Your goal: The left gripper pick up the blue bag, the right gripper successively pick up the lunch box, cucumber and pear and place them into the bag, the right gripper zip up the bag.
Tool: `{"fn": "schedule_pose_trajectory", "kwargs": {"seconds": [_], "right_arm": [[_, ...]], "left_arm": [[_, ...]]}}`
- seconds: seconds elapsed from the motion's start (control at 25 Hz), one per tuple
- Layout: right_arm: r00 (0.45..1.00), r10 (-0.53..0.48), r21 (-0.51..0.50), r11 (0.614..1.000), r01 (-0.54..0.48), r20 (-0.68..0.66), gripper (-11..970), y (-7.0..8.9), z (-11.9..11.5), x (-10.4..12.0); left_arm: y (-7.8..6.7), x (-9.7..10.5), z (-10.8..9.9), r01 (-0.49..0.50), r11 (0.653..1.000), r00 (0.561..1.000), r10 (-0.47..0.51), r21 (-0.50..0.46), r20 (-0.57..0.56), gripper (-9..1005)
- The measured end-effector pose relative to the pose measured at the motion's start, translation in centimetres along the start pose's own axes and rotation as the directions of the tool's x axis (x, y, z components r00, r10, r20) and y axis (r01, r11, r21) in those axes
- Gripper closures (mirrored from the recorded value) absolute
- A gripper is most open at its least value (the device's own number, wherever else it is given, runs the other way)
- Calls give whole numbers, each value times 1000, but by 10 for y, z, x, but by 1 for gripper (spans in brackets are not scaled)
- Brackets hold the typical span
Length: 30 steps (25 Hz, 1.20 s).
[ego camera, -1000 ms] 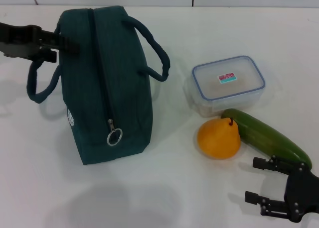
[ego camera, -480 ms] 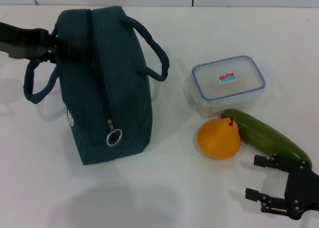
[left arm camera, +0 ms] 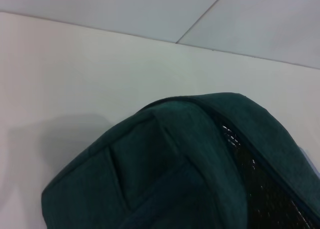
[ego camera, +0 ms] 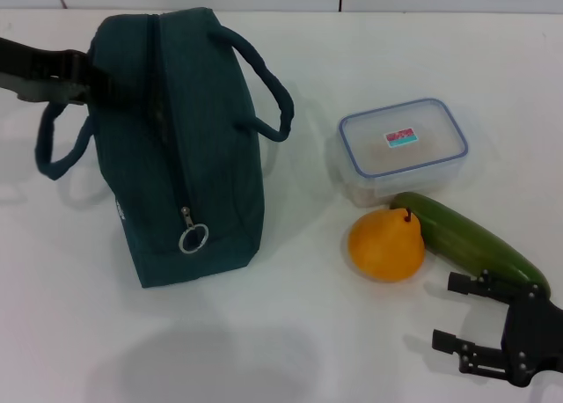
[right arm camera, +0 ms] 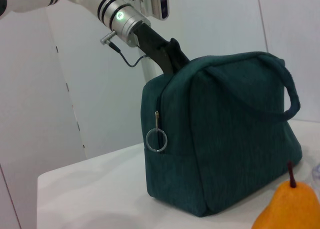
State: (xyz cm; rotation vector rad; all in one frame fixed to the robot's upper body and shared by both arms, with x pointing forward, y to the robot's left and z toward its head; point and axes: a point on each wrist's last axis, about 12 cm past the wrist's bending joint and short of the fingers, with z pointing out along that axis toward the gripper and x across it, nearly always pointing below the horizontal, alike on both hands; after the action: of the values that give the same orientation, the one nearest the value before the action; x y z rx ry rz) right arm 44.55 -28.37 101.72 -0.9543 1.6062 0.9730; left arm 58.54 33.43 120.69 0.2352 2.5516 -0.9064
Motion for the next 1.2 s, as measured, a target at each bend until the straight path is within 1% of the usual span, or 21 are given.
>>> {"fn": "schedule_pose_trajectory", "kwargs": {"seconds": [0.28,0.4,0.48,0.56,0.6,0.64,0.72,0.8,0.88,0.92,0.96,1.04,1.12,1.16,1.2], "right_arm": [[1000,0,-8,1000,0,24,138,1,0,-3],[995,8,-11,1000,-7,101,136,4,-3,-10],[985,40,1,999,-41,167,135,5,-7,-16],[965,110,32,992,-121,238,134,2,-12,-21],[943,166,60,980,-190,288,134,-2,-16,-24],[926,203,72,969,-237,317,133,-4,-18,-25],[870,287,99,931,-352,400,132,-10,-26,-28],[816,346,104,893,-438,464,131,-14,-33,-30],[737,424,83,837,-541,527,130,-18,-38,-31],[715,446,73,821,-567,539,130,-19,-39,-31],[679,481,53,794,-606,555,129,-21,-40,-32],[626,540,19,748,-663,563,128,-26,-38,-33],[574,596,-1,694,-720,562,127,-31,-36,-33],[538,628,-1,651,-759,562,127,-34,-34,-30],[513,647,6,618,-786,563,126,-37,-33,-28]], "left_arm": [[0,1,-1,8,1000,1000,-8,10,-3,953],[-3,2,-3,9,999,1000,-9,50,5,953],[-6,2,-4,11,997,1000,-12,78,7,953],[-9,2,-4,20,994,1000,-21,109,7,953],[-9,2,-3,23,992,1000,-24,121,7,953],[-10,2,-3,28,991,1000,-30,132,8,953],[-10,3,-1,41,987,999,-42,152,7,953],[-10,3,0,53,984,999,-55,172,4,953],[-10,4,0,59,982,998,-61,181,2,953],[-11,4,-1,62,981,998,-64,185,0,953],[-11,3,-1,64,980,998,-65,188,0,953],[-12,3,-2,61,979,998,-63,193,3,953],[-13,2,-2,57,979,998,-59,197,5,953],[-14,1,-1,52,979,999,-54,198,5,953],[-14,0,-1,51,979,999,-53,198,5,953]]}}
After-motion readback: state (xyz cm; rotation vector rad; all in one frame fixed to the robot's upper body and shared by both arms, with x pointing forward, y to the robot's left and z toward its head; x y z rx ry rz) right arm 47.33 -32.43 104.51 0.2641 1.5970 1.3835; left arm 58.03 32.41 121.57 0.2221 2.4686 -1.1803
